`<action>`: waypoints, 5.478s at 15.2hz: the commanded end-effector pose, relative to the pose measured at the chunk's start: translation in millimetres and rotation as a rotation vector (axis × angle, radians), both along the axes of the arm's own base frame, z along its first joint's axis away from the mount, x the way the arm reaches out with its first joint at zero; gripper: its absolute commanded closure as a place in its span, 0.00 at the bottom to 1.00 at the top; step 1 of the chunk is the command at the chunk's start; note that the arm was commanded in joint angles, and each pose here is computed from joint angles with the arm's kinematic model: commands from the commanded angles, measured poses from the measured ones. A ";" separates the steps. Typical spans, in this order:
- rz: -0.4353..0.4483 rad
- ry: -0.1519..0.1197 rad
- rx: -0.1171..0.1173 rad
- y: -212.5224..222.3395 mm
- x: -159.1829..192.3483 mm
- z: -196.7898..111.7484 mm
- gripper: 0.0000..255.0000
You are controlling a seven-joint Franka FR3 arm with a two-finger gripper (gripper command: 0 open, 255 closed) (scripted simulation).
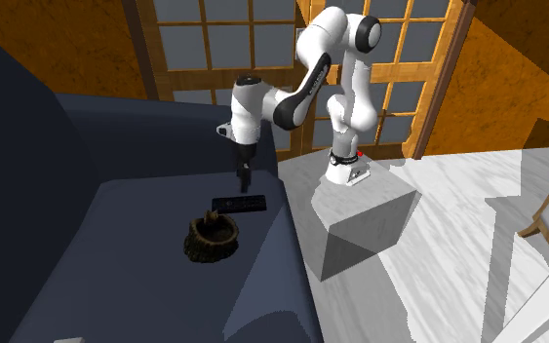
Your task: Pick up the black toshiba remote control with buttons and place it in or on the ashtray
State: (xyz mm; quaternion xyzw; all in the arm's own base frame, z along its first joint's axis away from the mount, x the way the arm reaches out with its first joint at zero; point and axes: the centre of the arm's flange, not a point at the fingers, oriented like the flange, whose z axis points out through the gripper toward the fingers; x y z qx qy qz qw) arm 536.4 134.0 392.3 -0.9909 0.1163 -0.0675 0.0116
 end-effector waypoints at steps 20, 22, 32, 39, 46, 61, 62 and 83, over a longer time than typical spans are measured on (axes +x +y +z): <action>-0.011 0.002 0.012 14.8 24.7 -61.8 1.00; -0.011 0.002 0.012 14.9 24.8 -61.8 1.00; -0.011 0.002 0.012 14.8 24.7 -35.4 1.00; -0.011 0.002 0.012 14.8 24.7 1.5 1.00; -0.011 0.002 0.012 14.8 24.7 38.5 1.00; -0.011 0.002 0.012 51.7 62.4 95.4 1.00; -0.011 0.002 0.012 60.9 71.9 95.9 1.00; -0.011 0.002 0.012 142.5 155.4 36.9 1.00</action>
